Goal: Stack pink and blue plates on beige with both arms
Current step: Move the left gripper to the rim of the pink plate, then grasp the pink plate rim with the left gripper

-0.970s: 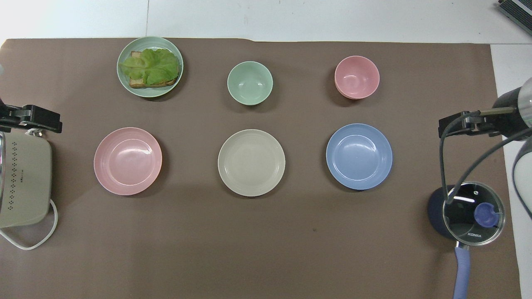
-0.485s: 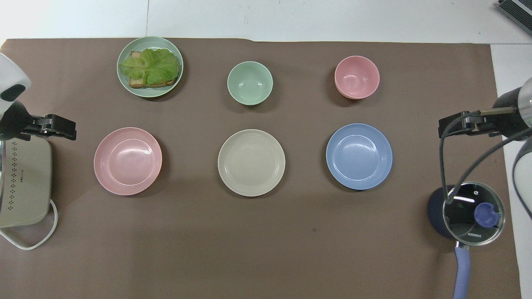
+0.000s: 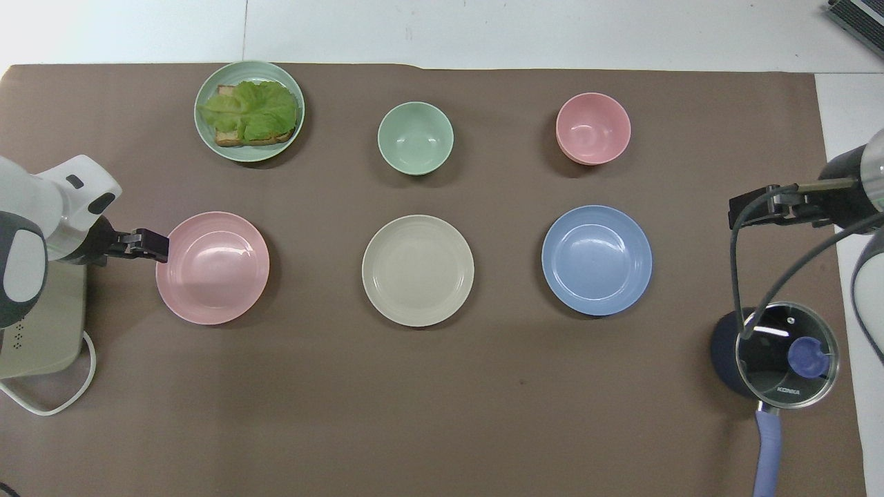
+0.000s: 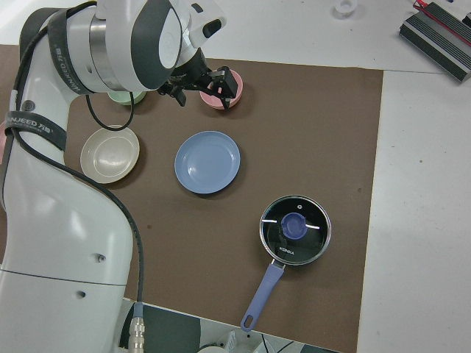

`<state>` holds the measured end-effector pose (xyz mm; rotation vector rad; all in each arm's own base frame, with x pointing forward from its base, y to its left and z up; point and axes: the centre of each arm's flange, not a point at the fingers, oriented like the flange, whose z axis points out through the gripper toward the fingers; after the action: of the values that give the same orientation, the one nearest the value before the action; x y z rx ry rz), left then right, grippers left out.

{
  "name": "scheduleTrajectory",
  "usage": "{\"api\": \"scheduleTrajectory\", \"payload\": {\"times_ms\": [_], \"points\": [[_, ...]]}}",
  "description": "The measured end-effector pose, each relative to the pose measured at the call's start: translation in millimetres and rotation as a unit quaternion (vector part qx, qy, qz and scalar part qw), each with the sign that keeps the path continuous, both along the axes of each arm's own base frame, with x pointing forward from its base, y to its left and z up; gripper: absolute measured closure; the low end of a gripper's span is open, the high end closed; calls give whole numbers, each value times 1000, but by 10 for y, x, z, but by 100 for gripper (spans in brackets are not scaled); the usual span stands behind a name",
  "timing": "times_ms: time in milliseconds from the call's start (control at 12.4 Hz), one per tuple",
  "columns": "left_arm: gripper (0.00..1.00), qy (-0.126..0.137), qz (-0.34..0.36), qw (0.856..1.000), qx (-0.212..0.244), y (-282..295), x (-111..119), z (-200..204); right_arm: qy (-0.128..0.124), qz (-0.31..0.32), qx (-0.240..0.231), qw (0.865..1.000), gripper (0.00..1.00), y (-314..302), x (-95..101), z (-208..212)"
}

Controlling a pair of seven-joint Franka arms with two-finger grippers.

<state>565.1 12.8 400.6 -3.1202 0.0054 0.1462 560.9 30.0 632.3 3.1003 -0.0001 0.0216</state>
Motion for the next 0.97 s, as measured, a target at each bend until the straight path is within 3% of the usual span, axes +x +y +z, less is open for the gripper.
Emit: {"api": "scheduleTrajectory", "payload": {"times_ms": [404, 808, 970], "points": [[0, 1, 22, 1000, -3, 195, -94, -607, 0, 0, 0, 1000, 0, 0, 0, 0], [4, 11, 120, 993, 6, 148, -156, -718, 0, 0, 0, 1000, 0, 0, 0, 0], [31, 11, 132, 991, 5, 152, -160, -725, 0, 0, 0, 1000, 0, 0, 0, 0]]}}
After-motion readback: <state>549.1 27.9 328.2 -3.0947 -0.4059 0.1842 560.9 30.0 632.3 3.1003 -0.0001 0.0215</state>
